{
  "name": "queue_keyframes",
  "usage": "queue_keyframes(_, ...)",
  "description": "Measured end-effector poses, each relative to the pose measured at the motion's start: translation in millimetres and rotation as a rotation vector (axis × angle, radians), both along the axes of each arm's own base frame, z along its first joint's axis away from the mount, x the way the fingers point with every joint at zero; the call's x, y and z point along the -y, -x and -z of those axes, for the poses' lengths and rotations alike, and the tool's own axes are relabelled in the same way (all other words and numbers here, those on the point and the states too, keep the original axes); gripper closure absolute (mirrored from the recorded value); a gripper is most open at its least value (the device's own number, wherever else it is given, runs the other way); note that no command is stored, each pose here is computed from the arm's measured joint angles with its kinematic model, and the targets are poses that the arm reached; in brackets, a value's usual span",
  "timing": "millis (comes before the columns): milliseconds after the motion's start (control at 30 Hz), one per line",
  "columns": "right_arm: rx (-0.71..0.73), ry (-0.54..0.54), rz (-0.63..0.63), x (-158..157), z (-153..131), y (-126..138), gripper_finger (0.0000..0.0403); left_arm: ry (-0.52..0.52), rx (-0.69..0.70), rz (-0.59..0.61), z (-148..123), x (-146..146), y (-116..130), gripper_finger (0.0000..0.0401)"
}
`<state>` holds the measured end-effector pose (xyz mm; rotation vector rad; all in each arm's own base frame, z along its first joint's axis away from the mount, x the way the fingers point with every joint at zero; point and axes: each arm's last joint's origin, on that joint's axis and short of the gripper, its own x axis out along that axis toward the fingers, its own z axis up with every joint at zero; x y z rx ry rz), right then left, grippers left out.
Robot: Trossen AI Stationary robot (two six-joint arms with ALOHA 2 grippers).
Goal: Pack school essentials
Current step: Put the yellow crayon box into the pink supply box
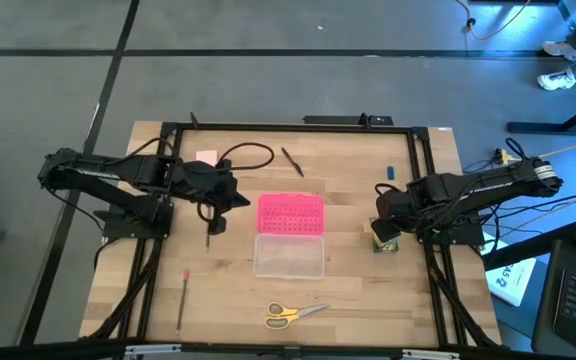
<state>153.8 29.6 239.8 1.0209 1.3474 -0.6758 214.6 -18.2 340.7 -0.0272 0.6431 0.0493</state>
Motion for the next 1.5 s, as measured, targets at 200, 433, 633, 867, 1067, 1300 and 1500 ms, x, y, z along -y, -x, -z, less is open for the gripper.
queue_keyframes(200, 0.015, 0.011, 0.004, 0.1, -0.2, -1.3, 0.0238, 0.000, 0.001, 0.000, -0.1, 0.0, 0.1, 0.0401)
queue_keyframes(433, 0.071, 0.004, 0.004, -0.7, -1.3, -6.5, 0.0238, 0.000, 0.001, 0.000, -0.2, 0.0, 0.1, 0.0401)
queue_keyframes(633, 0.086, 0.002, 0.004, -0.9, -1.6, -8.0, 0.0238, 0.000, 0.001, 0.000, -0.2, 0.0, 0.1, 0.0401)
queue_keyframes(867, 0.119, 0.005, 0.007, -1.1, -2.4, -10.9, 0.0238, 0.000, 0.001, 0.000, -0.2, 0.0, 0.1, 0.0401)
queue_keyframes(1067, 0.104, 0.020, 0.135, 0.1, -2.1, -10.7, 0.0235, 0.000, 0.002, 0.000, -0.3, 0.0, 0.1, 0.0401)
queue_keyframes(1300, 0.078, 0.014, 0.194, -0.4, 0.3, -12.6, 0.0167, 0.000, 0.001, 0.000, -0.2, 0.0, 0.1, 0.0401)
queue_keyframes(1500, -0.020, 0.016, 0.263, -1.8, 10.8, -18.9, 0.0089, 0.000, 0.002, 0.000, -0.3, 0.0, 0.1, 0.0401)
